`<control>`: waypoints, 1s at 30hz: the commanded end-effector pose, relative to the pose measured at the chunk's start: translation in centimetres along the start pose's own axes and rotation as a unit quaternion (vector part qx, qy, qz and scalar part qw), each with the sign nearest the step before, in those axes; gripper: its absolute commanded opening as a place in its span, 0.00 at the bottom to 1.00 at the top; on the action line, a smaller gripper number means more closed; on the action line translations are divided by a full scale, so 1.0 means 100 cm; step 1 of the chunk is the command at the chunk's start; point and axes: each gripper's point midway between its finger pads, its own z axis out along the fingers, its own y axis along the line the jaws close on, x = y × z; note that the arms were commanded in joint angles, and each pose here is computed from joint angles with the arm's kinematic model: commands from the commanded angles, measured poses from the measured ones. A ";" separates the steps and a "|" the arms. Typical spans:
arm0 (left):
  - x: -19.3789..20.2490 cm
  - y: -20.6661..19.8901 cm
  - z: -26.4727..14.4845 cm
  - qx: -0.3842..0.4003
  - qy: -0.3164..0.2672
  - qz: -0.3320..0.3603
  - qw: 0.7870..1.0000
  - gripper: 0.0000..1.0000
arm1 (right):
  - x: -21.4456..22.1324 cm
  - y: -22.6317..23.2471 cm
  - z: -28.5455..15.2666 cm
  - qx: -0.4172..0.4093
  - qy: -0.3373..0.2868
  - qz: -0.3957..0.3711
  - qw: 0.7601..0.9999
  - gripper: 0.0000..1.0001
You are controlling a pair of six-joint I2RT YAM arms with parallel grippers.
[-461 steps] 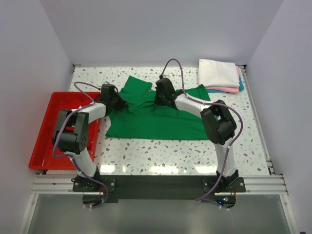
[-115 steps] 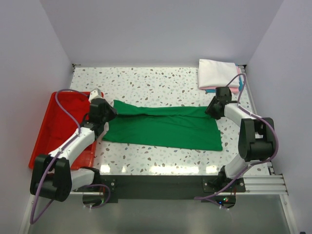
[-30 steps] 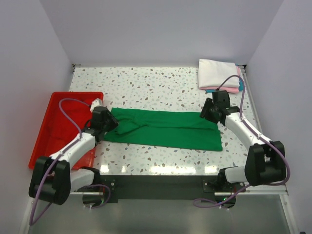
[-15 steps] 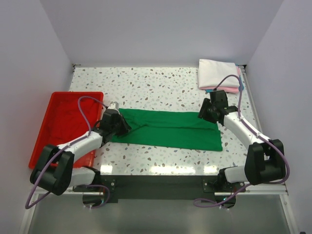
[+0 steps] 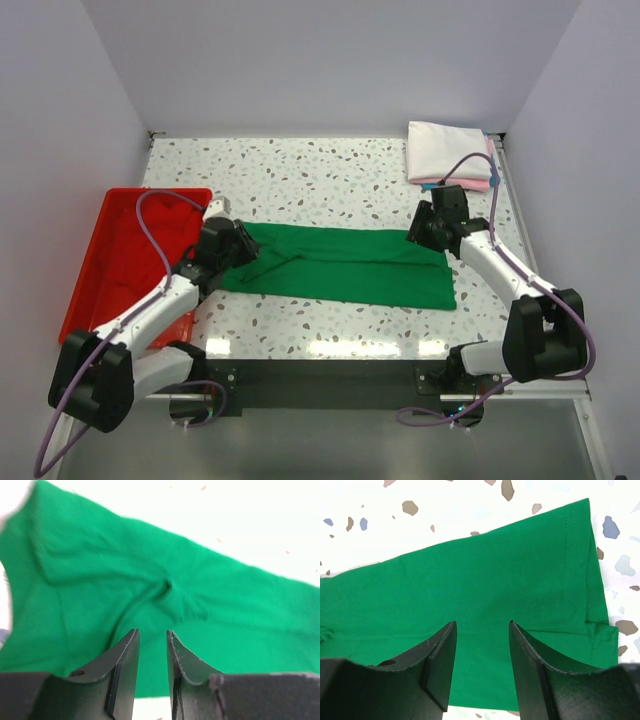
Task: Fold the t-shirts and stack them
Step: Fold the tshirt
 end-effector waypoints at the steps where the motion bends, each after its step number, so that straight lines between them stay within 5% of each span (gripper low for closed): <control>1: -0.024 0.024 0.006 -0.091 -0.033 -0.034 0.995 0.32 | -0.010 0.005 -0.009 -0.013 -0.023 -0.006 1.000 0.49; 13: 0.008 0.033 0.044 -0.111 0.031 -0.054 0.992 0.22 | -0.011 0.009 -0.016 -0.027 -0.028 -0.002 0.999 0.49; 30: 0.032 -0.022 0.037 0.074 0.099 0.014 0.992 0.20 | -0.005 0.011 -0.016 -0.036 -0.026 0.003 0.999 0.49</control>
